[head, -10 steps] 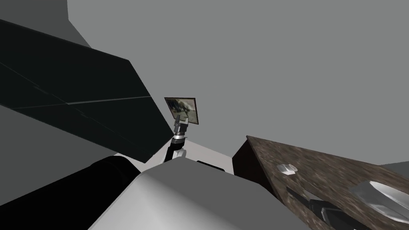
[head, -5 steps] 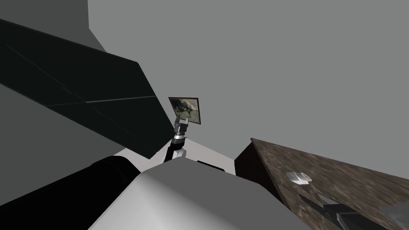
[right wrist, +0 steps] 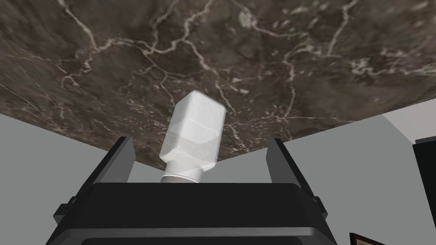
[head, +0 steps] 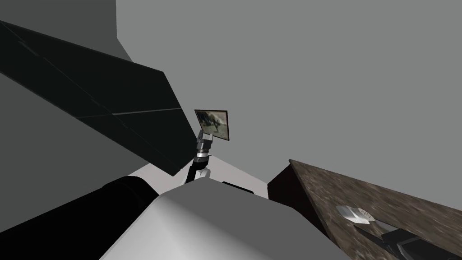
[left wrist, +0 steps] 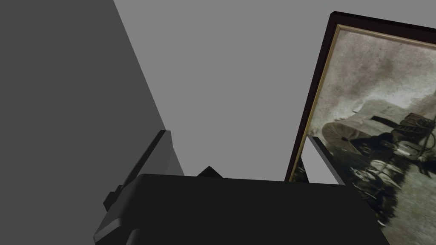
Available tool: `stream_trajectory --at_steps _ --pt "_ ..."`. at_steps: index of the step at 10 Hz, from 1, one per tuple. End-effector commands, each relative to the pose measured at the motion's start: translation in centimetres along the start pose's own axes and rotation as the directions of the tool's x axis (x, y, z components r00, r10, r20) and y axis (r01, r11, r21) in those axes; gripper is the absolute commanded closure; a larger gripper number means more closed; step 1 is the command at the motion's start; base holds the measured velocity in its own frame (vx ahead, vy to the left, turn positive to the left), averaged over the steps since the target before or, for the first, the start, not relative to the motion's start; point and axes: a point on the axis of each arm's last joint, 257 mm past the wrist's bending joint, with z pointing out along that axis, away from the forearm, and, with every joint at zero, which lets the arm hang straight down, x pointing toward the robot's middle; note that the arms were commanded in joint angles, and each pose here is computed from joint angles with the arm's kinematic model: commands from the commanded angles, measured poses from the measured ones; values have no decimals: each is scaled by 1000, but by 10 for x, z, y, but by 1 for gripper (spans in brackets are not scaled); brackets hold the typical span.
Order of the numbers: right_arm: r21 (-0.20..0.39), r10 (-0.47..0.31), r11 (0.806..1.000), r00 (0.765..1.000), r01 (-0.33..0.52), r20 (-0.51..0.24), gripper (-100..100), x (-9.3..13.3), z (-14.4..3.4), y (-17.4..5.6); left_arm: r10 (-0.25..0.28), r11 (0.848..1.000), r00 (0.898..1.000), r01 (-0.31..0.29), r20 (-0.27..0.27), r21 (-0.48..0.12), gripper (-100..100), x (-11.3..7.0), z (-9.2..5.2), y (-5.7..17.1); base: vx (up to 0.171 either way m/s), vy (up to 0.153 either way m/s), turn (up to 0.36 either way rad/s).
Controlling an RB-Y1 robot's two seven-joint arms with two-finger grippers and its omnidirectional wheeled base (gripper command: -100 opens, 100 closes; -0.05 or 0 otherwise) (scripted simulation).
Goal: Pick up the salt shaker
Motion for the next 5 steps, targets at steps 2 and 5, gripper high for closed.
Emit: stream_trajectory --at_steps 2,5 --pt "15 -77 997 996 78 -50 -100 2 -6 -17 0 1000 1000 0 0 0 0 0 0 0 13 26 83" --pt "18 -48 999 998 49 -42 -100 14 -4 -7 0 1000 1000 0 0 0 0 0 0 0 10 2 39"
